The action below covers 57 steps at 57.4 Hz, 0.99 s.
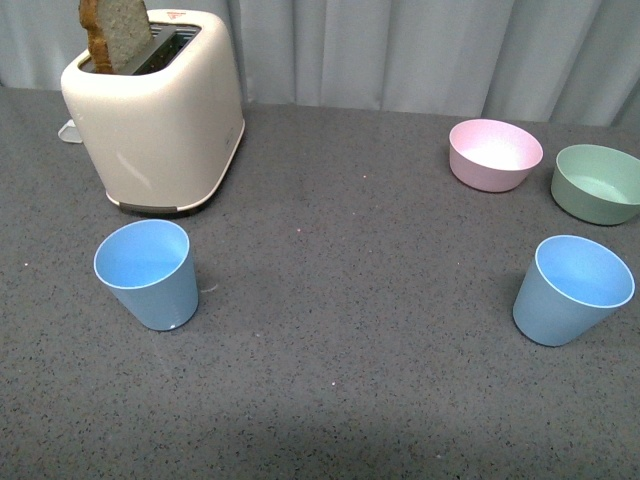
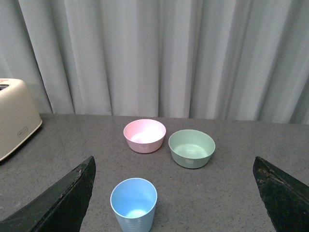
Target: Stack blue cups with both arms
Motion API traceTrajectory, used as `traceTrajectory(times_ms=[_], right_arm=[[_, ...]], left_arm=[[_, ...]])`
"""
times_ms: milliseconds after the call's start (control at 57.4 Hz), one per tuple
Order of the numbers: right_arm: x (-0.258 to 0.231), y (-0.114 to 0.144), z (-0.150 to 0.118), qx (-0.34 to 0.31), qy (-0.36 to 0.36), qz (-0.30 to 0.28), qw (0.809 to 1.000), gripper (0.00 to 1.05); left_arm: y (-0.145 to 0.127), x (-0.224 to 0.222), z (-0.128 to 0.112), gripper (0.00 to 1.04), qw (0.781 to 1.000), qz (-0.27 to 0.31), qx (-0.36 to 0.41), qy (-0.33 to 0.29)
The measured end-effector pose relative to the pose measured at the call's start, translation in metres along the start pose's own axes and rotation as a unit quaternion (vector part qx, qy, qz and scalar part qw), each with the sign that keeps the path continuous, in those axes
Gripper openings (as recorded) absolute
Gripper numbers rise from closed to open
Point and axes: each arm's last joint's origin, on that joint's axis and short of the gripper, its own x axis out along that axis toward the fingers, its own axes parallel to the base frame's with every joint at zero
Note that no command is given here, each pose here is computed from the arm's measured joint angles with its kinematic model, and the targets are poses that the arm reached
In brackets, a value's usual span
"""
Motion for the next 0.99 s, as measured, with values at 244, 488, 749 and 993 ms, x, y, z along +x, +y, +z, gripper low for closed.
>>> traceTrajectory(times_ms=[244,488,749,993], right_arm=[[0.0000,0.0000,0.0000,0.000,0.000,0.000,1.000,0.95],[0.0000,0.0000,0.0000,0.000,0.000,0.000,1.000,0.95],[0.0000,0.0000,0.0000,0.000,0.000,0.000,1.000,0.95],[0.0000,0.0000,0.0000,0.000,0.000,0.000,1.000,0.95]], left_arm=[[0.0000,0.0000,0.0000,0.98,1.000,0.000,0.000,0.000],[0.0000,0.0000,0.0000,0.98,1.000,0.000,0.000,0.000],[0.0000,0.0000,0.0000,0.98,1.000,0.000,0.000,0.000],[0.0000,0.0000,0.0000,0.98,1.000,0.000,0.000,0.000]])
